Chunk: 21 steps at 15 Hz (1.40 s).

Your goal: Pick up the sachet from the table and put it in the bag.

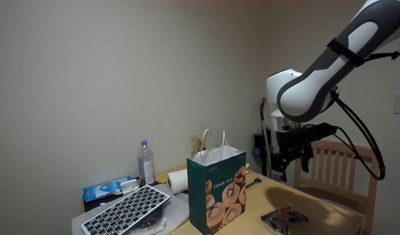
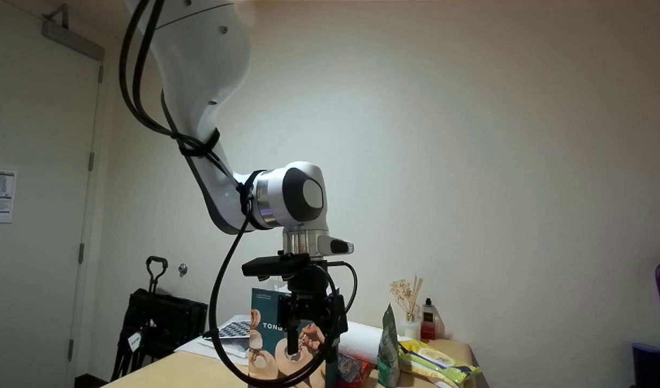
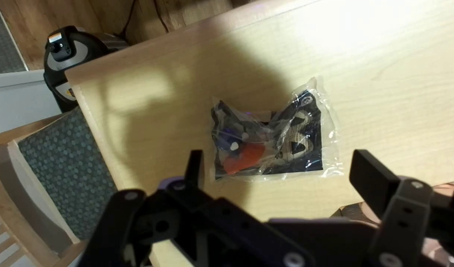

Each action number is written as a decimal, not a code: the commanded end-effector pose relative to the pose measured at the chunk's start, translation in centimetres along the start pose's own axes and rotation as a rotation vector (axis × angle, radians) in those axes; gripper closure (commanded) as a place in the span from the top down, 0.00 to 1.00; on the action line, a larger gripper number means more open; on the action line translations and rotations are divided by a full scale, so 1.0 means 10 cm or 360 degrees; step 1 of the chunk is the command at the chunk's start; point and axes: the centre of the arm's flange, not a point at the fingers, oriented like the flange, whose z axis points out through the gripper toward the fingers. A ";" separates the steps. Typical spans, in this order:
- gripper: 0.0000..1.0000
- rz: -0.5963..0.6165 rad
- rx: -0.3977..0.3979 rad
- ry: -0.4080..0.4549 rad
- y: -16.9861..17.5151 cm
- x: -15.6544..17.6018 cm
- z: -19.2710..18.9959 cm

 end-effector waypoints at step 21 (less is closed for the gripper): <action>1.00 0.0882 -0.0343 -0.0030 -0.38 -0.36 0.42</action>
